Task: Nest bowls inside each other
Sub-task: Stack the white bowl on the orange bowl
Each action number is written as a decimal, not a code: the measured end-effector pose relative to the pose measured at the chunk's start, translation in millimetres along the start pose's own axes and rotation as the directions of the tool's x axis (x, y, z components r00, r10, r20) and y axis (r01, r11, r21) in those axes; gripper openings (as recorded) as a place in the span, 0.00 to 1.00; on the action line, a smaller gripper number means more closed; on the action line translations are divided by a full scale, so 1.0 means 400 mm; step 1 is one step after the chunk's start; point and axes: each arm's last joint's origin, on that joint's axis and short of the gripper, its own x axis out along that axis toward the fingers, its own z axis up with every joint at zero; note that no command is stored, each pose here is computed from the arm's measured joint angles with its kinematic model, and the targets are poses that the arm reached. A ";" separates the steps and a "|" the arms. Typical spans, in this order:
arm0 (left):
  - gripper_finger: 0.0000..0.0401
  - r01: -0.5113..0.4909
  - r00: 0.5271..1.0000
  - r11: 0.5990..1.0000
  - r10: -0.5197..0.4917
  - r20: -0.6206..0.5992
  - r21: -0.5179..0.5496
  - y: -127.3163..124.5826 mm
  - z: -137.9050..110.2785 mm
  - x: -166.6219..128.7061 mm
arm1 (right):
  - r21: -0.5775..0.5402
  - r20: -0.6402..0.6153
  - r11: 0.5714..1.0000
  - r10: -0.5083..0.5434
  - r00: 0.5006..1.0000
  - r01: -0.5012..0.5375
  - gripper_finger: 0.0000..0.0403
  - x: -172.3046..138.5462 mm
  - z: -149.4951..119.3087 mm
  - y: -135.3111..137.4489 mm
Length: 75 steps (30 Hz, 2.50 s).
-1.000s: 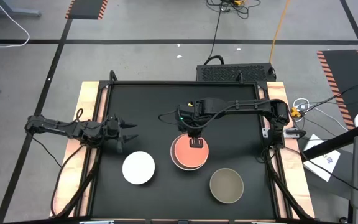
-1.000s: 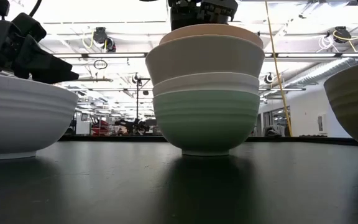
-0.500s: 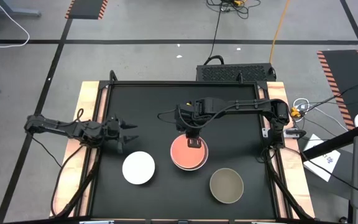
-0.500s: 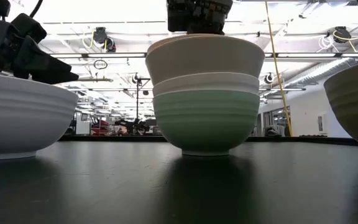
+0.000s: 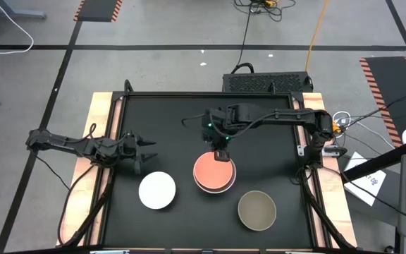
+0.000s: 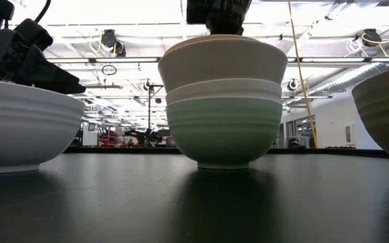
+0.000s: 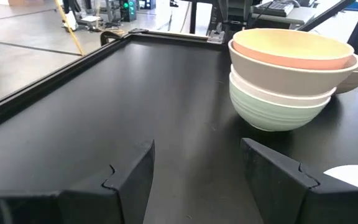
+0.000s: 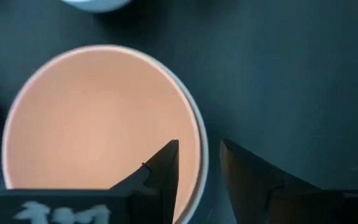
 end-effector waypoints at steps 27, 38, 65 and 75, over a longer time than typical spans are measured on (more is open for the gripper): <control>0.60 -0.061 0.996 0.998 0.061 0.066 -0.004 0.003 0.014 -0.001 | -0.136 0.518 0.991 0.082 0.852 -0.013 0.06 -0.197 -0.432 0.114; 0.60 -0.047 0.992 0.998 0.050 0.120 -0.029 0.001 0.028 -0.002 | -0.122 0.664 0.992 0.064 0.745 0.024 0.00 -0.161 -0.593 0.108; 0.60 -0.046 0.995 0.999 0.048 0.088 -0.019 0.002 0.020 -0.001 | -0.154 0.774 0.987 0.153 0.615 -0.052 0.00 -0.004 -0.749 0.076; 0.60 -0.045 0.995 0.998 0.048 0.086 -0.035 0.002 0.020 -0.001 | -0.156 0.820 0.986 0.162 0.549 -0.058 0.00 0.034 -0.775 0.067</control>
